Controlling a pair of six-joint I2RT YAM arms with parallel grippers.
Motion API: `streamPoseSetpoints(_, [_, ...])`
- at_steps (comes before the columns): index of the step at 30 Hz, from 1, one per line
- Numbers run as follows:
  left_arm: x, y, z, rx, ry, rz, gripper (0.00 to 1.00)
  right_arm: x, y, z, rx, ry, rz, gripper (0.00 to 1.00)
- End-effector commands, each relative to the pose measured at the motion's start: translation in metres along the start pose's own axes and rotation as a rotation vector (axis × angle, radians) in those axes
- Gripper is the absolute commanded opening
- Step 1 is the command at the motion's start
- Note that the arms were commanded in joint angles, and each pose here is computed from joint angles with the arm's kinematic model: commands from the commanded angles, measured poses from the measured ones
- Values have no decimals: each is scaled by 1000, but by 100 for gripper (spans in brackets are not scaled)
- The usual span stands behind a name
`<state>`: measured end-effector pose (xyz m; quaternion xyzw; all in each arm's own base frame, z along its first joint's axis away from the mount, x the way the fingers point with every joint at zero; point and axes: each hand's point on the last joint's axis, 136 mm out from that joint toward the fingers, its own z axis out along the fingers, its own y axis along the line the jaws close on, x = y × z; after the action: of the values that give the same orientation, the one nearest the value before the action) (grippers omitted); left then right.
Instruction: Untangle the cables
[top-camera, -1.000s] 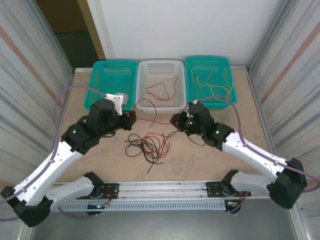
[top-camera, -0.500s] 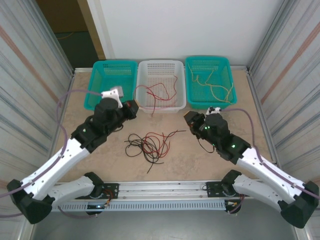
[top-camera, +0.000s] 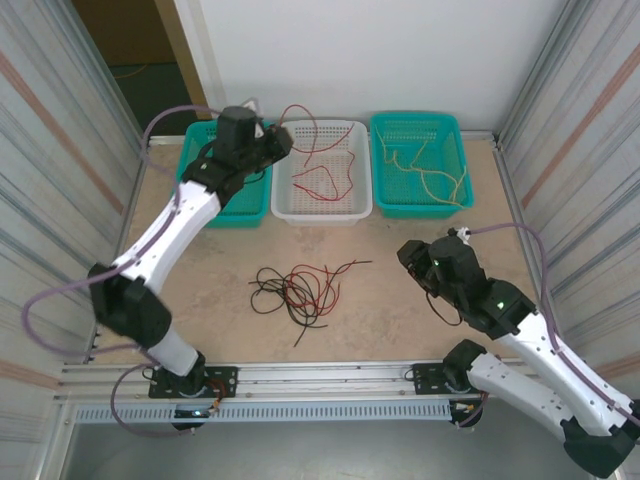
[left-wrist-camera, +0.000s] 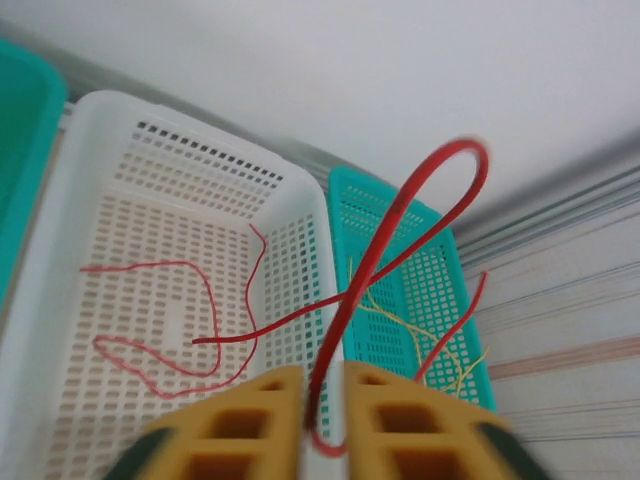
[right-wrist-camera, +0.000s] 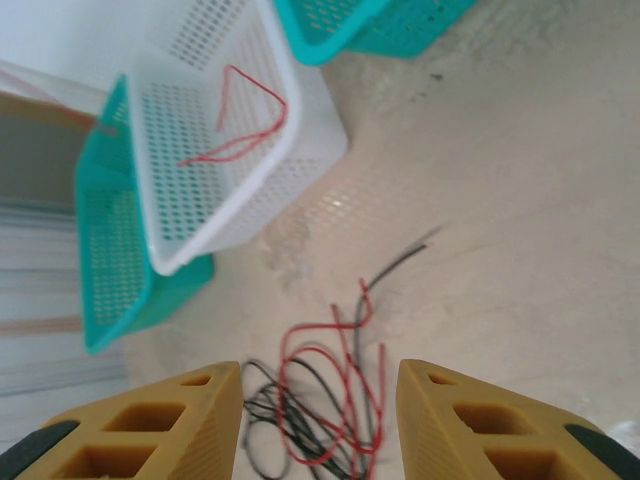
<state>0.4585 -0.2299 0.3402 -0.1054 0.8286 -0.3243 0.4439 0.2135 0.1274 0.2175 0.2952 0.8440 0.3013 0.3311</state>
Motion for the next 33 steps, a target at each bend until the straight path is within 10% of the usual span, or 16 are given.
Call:
streamPoseSetpoints(1, [14,2,12,-51,101,33,57,2,-10,-5,86,13,-94,44])
streamPoseSetpoints(6, [36,33,-1,-128,94,35,76,11,-11,8,162,65,-207,50])
streamPoseSetpoints(16, [98,69,-110,-143,208,119,53,80,12,98,164,333,-312,60])
streamPoseSetpoints(25, [207,150,-171,-262,426,-14,41,174,49,137,135,536,-498,46])
streamPoseSetpoints(33, [207,171,-187,-332,391,-41,40,235,83,152,81,757,-689,35])
